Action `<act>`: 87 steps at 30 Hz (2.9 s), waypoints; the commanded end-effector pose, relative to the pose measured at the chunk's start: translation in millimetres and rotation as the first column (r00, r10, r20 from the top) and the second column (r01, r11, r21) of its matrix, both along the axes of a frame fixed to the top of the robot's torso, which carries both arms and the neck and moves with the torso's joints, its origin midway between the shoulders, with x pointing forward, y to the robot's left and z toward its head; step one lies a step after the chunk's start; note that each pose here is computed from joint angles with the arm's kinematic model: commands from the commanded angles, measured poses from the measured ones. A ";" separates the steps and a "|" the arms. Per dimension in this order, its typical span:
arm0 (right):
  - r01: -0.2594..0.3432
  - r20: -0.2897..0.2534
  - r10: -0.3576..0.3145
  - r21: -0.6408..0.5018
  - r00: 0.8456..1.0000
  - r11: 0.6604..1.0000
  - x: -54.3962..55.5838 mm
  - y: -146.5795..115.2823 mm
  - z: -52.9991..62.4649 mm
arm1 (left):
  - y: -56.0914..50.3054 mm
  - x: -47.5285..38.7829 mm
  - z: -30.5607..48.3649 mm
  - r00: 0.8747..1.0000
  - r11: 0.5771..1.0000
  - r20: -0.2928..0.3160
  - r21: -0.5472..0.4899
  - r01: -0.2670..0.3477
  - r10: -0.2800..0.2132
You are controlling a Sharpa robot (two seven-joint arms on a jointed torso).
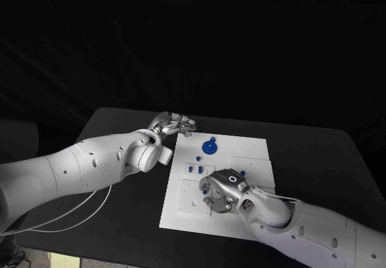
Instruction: Assemble the parts on the task board
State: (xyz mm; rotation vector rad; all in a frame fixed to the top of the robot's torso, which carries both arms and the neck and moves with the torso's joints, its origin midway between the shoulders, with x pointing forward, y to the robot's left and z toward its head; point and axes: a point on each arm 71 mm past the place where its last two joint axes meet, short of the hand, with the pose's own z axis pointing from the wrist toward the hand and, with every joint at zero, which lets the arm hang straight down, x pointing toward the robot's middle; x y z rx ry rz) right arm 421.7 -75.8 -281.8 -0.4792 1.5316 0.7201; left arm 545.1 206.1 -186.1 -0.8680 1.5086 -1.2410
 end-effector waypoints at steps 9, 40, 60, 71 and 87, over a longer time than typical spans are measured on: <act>0.014 0.015 -0.016 0.120 1.000 0.993 -6.5 -13.3 18.5 | 0.8 0.9 1.1 1.000 1.000 0.006 -0.007 0.002 -0.002; 0.178 -0.013 -0.183 -0.186 0.983 0.966 53.0 -100.7 69.0 | 3.9 2.6 0.2 1.000 1.000 0.005 -0.005 -0.002 0.002; 0.162 -0.034 -0.173 -0.214 0.984 0.963 53.0 -96.1 56.6 | 4.4 3.0 0.1 1.000 1.000 0.006 -0.004 -0.003 0.003; 0.162 -0.037 -0.177 -0.251 0.984 0.954 53.1 -96.6 50.3 | 4.7 3.2 0.0 1.000 1.000 0.006 -0.004 -0.004 0.004; 0.166 -0.005 -0.171 -0.229 0.985 0.959 53.3 -93.0 49.6 | 4.5 3.2 0.1 1.000 1.000 0.006 -0.004 -0.003 0.003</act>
